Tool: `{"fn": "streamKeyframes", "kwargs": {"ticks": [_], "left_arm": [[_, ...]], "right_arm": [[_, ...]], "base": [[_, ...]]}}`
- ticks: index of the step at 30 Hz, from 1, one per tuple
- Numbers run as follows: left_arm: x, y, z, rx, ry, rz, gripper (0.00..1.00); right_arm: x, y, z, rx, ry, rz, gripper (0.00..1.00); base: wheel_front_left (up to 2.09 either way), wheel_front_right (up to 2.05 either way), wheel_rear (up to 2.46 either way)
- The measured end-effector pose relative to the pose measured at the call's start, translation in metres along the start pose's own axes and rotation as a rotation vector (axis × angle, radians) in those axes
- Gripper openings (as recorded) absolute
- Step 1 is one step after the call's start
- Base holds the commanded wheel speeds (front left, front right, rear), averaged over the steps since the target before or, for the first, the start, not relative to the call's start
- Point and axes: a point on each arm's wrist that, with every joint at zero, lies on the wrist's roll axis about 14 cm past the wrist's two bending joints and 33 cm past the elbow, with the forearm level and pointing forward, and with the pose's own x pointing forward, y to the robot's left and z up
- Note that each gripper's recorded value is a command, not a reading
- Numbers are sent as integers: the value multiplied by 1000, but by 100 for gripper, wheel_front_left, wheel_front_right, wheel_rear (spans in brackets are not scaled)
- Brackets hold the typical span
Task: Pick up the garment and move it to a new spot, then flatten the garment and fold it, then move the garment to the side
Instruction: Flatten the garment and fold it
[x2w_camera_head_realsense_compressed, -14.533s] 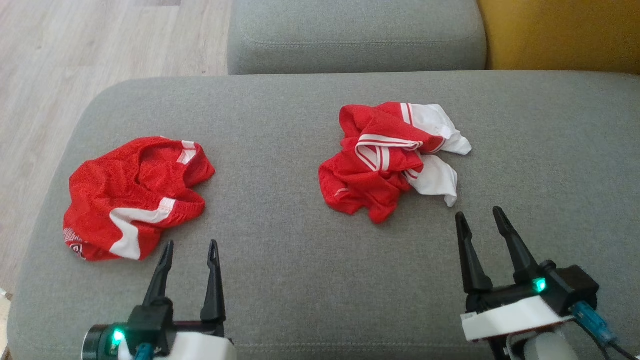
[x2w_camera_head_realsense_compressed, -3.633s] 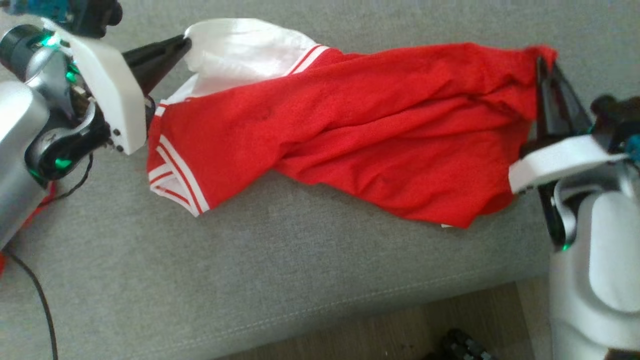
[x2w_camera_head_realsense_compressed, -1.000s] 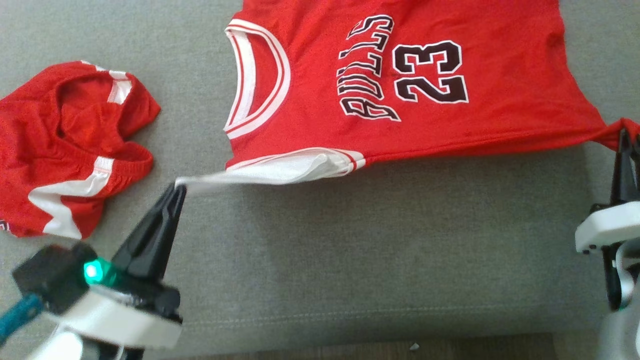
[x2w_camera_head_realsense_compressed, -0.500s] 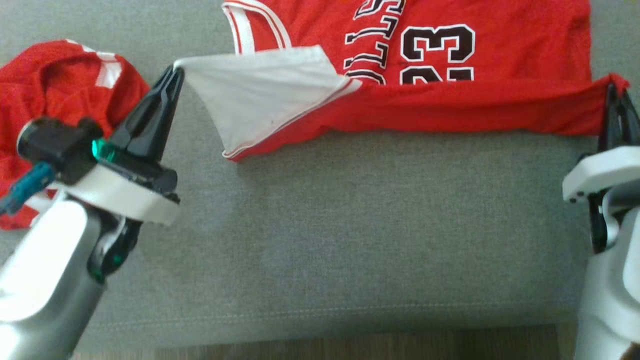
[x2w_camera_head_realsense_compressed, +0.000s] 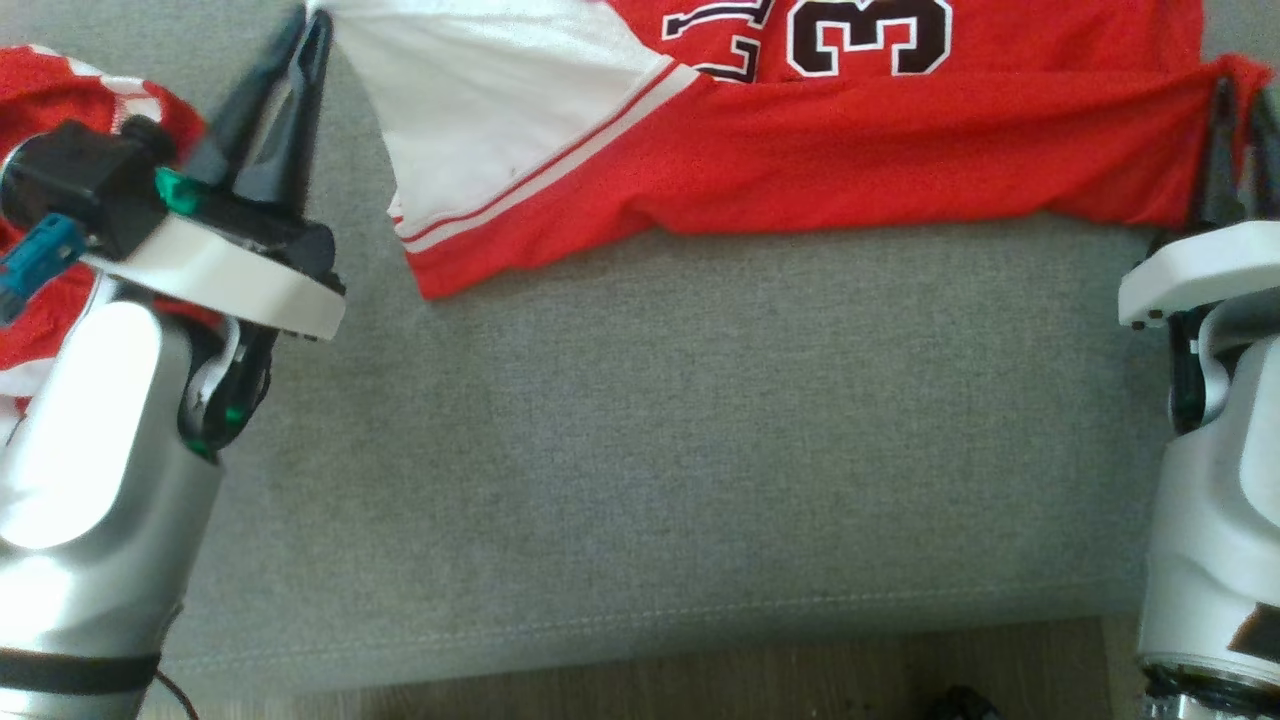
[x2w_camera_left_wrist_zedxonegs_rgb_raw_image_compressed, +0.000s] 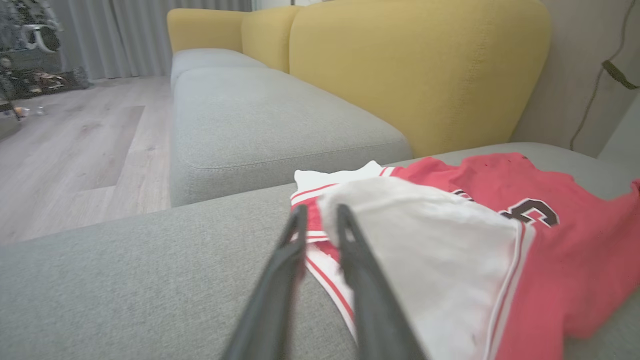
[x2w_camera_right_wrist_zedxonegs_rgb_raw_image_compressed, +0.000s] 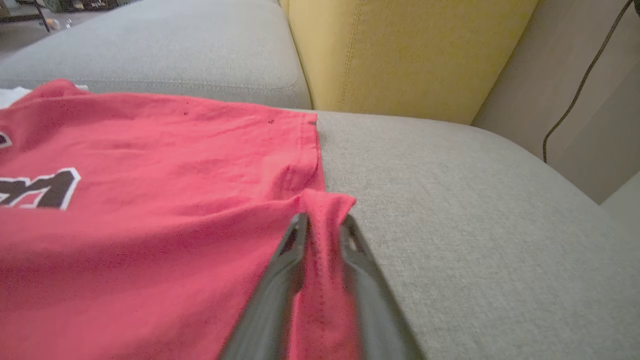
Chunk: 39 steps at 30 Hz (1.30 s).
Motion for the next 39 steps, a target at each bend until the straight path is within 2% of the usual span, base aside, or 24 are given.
{"fn": "streamKeyframes", "kwargs": {"ticks": [4, 8, 12, 16, 30, 31, 32, 33, 39], "left_arm": [[-4, 0, 1, -16, -14, 26, 100], [-30, -6, -6, -51, 1, 65, 100], [-68, -28, -33, -108, 91, 73, 100], [-94, -47, -62, -123, 205, 46, 100], [-76, -53, -89, -110, 299, -13, 100], [-75, -55, -91, -115, 301, -19, 45], [-73, -56, -91, -111, 303, -30, 16], [-72, -59, -91, -105, 304, -46, 0], [-73, -62, -88, -110, 308, -80, 0]], "right_arm": [[-2, -3, 6, 26, -46, -7, 100], [-10, -8, 22, 36, -124, -21, 100], [-25, -9, 25, 68, -149, -21, 100], [-37, -4, 24, 79, -151, -3, 100], [-43, -5, 28, 81, -147, 7, 100], [-43, -5, 28, 80, -146, 6, 100], [-43, -6, 28, 79, -146, 5, 100], [-42, -5, 26, 78, -135, 6, 100], [-44, -1, -11, 97, 52, 16, 100]], "base": [[0, 0, 0], [0, 0, 0], [0, 0, 0], [0, 0, 0], [0, 0, 0], [0, 0, 0], [0, 0, 0], [0, 0, 0], [0, 0, 0]]}}
